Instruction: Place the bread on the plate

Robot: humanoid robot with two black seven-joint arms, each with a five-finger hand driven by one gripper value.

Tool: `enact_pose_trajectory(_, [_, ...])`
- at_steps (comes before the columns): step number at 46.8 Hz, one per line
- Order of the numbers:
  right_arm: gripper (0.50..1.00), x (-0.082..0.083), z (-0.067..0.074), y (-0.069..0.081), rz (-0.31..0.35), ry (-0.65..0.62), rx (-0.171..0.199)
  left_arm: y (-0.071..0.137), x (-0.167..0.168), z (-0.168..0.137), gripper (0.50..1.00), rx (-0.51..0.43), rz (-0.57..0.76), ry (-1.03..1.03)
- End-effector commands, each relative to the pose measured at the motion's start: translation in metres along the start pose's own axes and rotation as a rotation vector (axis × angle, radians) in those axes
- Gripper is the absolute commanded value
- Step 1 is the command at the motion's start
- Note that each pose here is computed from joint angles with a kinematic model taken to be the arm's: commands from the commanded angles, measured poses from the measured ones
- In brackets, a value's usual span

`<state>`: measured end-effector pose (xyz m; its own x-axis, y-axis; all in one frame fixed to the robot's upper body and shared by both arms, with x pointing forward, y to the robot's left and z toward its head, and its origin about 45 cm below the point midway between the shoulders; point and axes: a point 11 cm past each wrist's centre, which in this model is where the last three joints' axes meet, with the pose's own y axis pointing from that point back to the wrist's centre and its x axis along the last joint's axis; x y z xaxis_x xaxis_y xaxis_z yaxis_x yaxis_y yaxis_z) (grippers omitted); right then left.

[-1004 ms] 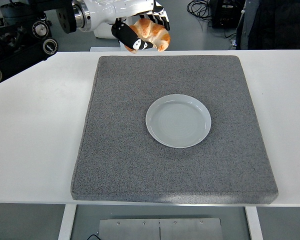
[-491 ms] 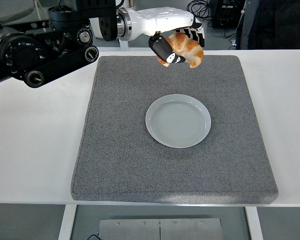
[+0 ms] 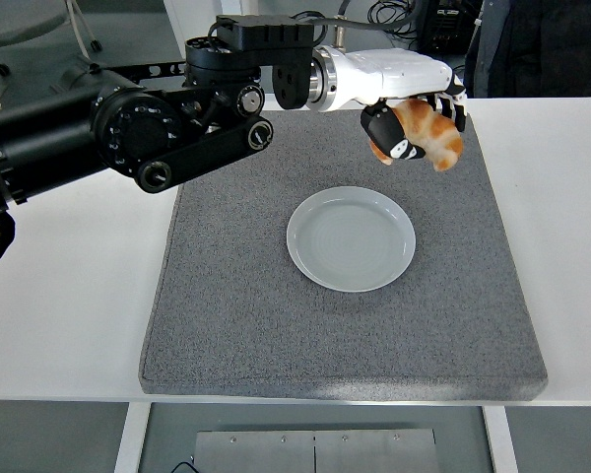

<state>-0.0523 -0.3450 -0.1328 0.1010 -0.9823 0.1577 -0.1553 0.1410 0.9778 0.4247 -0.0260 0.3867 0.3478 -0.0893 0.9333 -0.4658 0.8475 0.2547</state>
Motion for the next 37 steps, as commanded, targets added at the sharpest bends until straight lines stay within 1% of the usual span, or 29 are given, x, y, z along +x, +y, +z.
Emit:
enact_pose_trajectory(1, [1.0, 0.0, -0.001, 0.0, 0.0, 0.0, 0.0, -0.01, -0.006, 0.011, 0.5, -0.021, -0.01, 0.003])
enact_pose_trajectory(5, [1.0, 0.0, -0.001, 0.0, 0.0, 0.0, 0.001, -0.017, -0.01, 0.017, 0.5, -0.031, -0.015, 0.006])
enact_pose_trajectory(11, [1.0, 0.0, 0.0, 0.0, 0.0, 0.0, 0.0, -0.016, -0.012, 0.007, 0.5, -0.006, -0.016, 0.009])
enact_pose_trajectory(18, [1.0, 0.0, 0.0, 0.0, 0.0, 0.0, 0.0, -0.016, -0.031, -0.006, 0.5, 0.03, -0.056, -0.027])
enact_pose_trajectory(27, [1.0, 0.0, 0.0, 0.0, 0.0, 0.0, 0.0, -0.015, -0.051, -0.015, 0.5, 0.045, -0.075, -0.024])
enact_pose_trajectory(37, [1.0, 0.0, 0.0, 0.0, 0.0, 0.0, 0.0, -0.015, -0.059, -0.017, 0.5, 0.047, -0.089, -0.036])
